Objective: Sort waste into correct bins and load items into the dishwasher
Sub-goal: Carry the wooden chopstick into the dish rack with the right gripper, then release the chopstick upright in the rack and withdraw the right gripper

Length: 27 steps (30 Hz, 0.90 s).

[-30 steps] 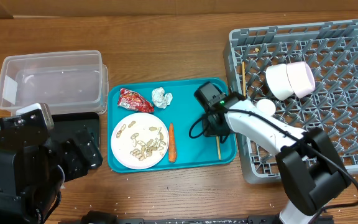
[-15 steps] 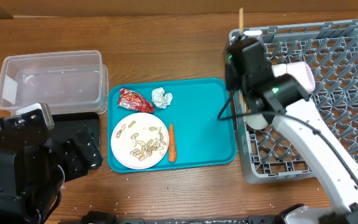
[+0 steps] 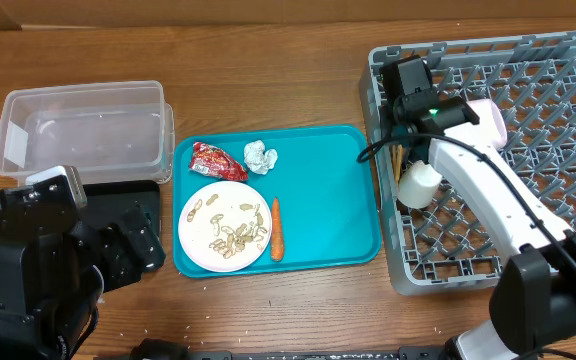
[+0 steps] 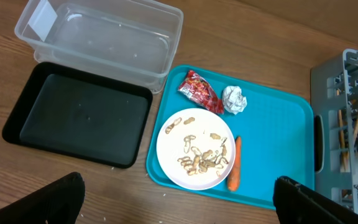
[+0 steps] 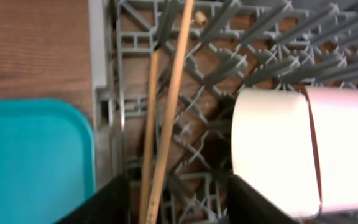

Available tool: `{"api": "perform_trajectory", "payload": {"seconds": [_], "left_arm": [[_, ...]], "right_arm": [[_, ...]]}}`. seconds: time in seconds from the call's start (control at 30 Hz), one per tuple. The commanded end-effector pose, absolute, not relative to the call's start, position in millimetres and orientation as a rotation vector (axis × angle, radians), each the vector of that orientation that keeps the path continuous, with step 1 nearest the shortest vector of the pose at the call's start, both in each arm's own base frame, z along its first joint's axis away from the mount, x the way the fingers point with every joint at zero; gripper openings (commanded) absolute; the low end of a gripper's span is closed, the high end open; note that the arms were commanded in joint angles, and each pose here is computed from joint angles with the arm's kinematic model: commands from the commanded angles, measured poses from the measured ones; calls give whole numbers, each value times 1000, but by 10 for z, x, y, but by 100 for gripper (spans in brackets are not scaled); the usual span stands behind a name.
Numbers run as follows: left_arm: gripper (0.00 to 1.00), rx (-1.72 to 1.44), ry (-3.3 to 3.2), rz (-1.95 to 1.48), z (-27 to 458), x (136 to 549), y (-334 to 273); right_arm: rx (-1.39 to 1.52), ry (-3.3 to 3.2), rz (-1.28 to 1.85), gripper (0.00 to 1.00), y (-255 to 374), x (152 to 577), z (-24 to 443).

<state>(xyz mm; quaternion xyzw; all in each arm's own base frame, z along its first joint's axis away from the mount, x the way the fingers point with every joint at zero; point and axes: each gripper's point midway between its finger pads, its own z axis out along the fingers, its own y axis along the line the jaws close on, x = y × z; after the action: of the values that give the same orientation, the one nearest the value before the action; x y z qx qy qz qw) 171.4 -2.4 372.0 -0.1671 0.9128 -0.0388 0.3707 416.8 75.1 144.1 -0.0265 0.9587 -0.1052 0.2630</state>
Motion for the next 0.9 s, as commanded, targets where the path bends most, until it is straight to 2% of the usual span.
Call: {"api": "perform_trajectory", "payload": {"seconds": [0.0, 0.1, 0.17, 0.27, 0.33, 0.53, 0.7, 0.87], "left_arm": [[100, -454, 2318, -89, 3764, 1712, 16], [100, -454, 2318, -89, 3764, 1712, 16], [100, -454, 2318, -89, 3764, 1711, 16], [100, -454, 2318, -89, 3764, 1712, 16], [100, -454, 2318, -89, 3764, 1712, 16], [100, -454, 2318, -89, 3764, 1712, 16], [100, -454, 2318, -89, 3765, 1712, 17], [100, -476, 2336, -205, 3749, 1702, -123]], "right_arm": [[-91, 2462, -137, 57, 956, 4140, 2147], [-40, 2399, -81, 60, 939, 3958, 2637], [29, 2355, -37, 66, 877, 3788, 2950], [96, 2270, 40, 81, 781, 3507, 3357], [90, 2216, 95, 85, 749, 3283, 3587], [14, 2166, 284, 100, 811, 2705, 3880], [-18, 2156, 347, 100, 814, 2435, 3946], [-18, 2151, 349, 100, 798, 2391, 3959]]}}
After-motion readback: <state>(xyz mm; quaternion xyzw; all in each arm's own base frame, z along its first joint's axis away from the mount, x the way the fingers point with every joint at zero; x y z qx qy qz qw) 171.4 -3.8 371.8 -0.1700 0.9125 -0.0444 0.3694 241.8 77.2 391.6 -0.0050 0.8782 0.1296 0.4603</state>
